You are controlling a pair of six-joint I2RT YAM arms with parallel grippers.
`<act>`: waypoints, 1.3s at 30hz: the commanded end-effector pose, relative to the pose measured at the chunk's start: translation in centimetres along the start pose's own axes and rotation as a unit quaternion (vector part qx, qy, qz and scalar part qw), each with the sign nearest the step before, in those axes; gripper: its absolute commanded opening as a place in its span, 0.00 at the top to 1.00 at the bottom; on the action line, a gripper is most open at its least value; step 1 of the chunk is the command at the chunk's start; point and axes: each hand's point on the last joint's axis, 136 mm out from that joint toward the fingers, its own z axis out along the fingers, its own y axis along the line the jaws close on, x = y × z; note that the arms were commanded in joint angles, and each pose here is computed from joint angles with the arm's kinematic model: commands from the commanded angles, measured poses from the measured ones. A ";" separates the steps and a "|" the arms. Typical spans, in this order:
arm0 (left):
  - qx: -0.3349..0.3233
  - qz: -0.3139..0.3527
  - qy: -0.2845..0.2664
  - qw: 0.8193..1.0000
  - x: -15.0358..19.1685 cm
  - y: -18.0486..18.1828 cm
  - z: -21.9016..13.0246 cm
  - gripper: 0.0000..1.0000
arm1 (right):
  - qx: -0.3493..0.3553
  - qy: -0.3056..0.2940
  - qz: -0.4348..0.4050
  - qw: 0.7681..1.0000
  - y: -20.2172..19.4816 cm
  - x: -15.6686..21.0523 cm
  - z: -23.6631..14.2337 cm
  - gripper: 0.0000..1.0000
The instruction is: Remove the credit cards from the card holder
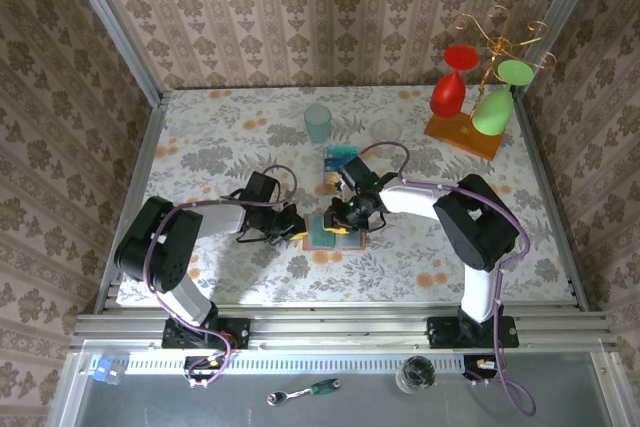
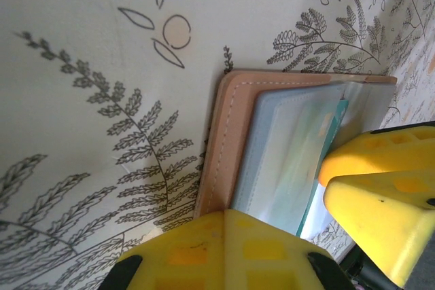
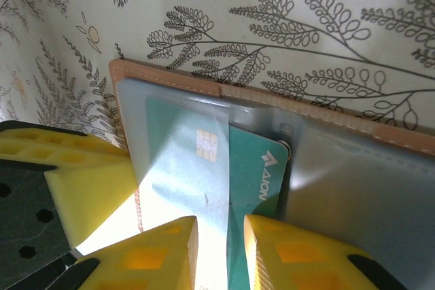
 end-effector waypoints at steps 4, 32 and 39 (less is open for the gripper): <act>-0.012 0.010 0.003 1.000 -0.1 -0.4 -1.0 1.00 | 0.015 -0.010 -0.016 1.000 0.2 -0.1 -1.1 0.74; -0.012 0.032 0.030 0.999 0.4 -2.2 1.1 1.00 | 0.020 -0.013 -0.003 1.000 -0.7 0.4 -1.8 0.71; -0.028 0.027 0.036 0.999 0.7 -1.1 1.4 1.00 | 0.027 -0.002 0.004 1.000 -1.4 0.6 -1.2 0.70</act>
